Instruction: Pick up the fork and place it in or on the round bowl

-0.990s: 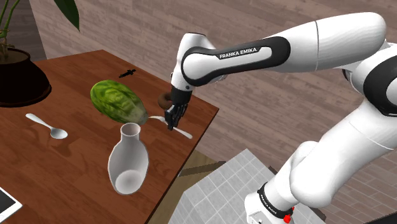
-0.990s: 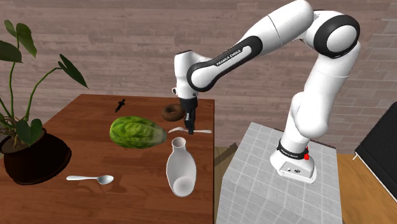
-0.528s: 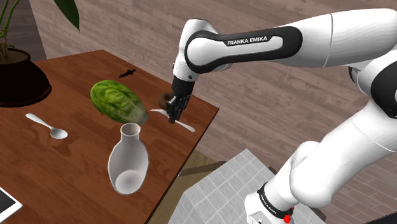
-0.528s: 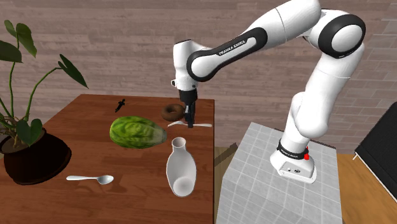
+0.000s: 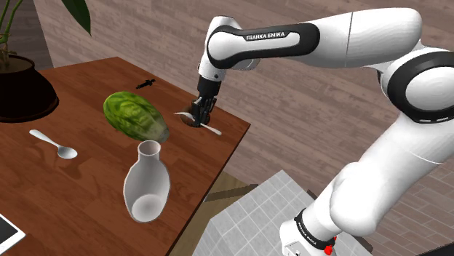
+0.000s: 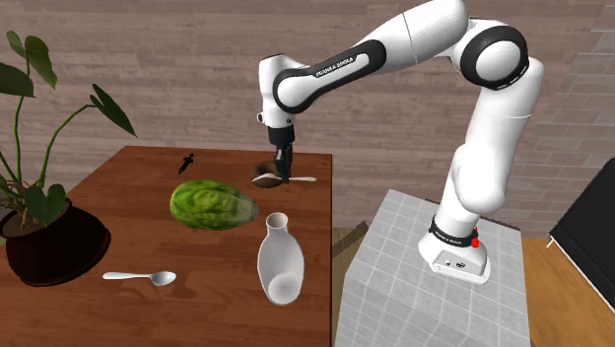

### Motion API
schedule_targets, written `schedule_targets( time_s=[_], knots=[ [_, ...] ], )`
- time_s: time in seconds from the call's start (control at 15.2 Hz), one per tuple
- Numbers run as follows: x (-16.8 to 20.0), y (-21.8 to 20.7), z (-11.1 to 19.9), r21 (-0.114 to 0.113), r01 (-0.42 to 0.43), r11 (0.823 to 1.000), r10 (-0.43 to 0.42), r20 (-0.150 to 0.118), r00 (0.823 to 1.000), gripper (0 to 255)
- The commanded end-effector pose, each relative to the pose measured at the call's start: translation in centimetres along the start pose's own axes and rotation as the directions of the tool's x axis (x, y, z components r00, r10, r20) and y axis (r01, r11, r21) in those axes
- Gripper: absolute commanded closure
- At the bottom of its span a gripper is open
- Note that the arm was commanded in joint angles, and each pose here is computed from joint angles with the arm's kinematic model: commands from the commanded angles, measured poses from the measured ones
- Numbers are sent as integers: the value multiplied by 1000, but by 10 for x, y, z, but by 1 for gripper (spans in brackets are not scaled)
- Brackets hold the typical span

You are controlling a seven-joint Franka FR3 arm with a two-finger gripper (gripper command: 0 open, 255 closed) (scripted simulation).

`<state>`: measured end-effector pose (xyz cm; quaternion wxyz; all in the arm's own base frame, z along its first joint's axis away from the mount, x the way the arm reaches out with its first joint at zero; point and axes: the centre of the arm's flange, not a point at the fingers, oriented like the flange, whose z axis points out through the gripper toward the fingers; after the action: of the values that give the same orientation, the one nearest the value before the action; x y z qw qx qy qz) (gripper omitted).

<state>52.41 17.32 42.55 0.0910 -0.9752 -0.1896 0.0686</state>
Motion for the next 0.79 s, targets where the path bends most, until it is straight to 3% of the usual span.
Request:
schedule_targets(
  time_s=[0.0,0.73],
  knots=[
    [13,24,-5,-1,1,1000,-1,0,1000,255],
    [90,145,-31,-1,1,1000,-1,0,1000,255]
  ],
)
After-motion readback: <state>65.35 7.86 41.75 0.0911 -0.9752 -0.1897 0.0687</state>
